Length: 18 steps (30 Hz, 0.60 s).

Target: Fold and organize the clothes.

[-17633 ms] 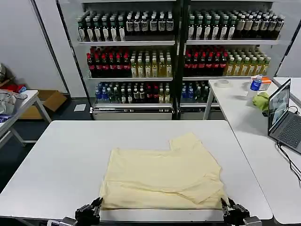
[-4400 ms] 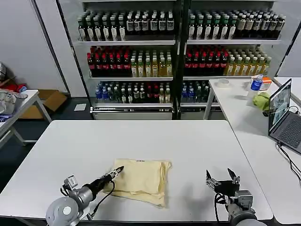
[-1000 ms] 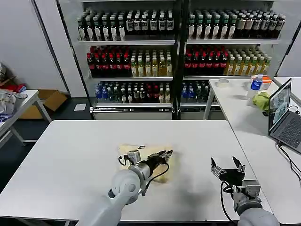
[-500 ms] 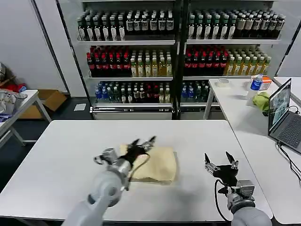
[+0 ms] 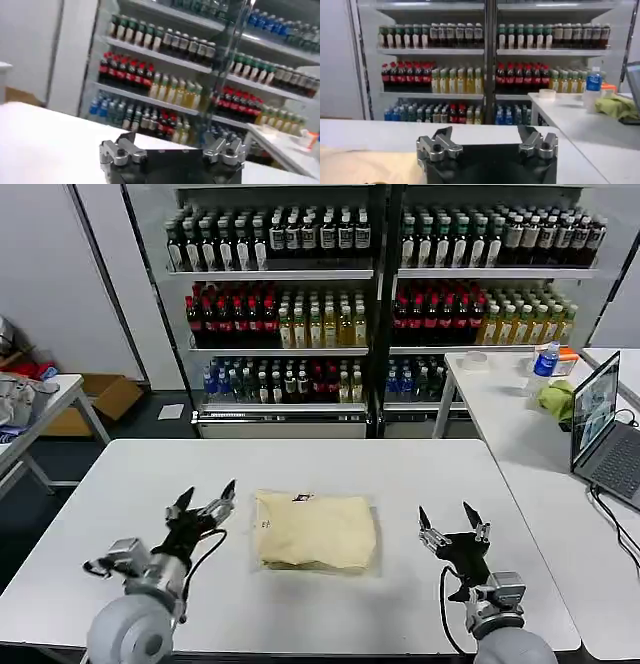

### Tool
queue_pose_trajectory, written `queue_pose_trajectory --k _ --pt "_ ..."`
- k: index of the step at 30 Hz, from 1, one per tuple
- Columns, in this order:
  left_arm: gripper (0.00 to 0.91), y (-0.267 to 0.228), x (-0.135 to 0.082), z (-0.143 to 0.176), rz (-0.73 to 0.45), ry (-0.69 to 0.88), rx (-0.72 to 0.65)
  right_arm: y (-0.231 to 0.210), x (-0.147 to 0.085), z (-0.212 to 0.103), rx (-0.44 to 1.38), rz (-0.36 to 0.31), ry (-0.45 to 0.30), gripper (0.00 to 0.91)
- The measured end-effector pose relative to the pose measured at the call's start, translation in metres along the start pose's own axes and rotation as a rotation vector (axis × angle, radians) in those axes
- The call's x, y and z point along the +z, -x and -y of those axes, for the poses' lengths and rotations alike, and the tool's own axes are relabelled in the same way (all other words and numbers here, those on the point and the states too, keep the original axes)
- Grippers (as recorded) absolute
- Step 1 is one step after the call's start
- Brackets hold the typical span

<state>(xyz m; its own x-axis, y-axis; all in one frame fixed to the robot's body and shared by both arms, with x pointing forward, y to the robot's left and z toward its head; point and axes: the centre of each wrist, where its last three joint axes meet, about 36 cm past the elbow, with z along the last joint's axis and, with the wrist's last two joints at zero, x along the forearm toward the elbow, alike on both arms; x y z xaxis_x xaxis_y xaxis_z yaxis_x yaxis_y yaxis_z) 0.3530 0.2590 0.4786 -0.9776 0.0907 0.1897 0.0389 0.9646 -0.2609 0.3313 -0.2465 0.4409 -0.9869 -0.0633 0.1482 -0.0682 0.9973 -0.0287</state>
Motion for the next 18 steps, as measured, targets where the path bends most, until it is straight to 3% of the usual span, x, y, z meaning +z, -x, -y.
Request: queue_pose_trajectory --k 18 --pt "0.907 -0.056 0.025 0.008 -0.006 0.17 -0.031 -0.007 0.003 -0.011 -0.014 0.01 0.006 0.907"
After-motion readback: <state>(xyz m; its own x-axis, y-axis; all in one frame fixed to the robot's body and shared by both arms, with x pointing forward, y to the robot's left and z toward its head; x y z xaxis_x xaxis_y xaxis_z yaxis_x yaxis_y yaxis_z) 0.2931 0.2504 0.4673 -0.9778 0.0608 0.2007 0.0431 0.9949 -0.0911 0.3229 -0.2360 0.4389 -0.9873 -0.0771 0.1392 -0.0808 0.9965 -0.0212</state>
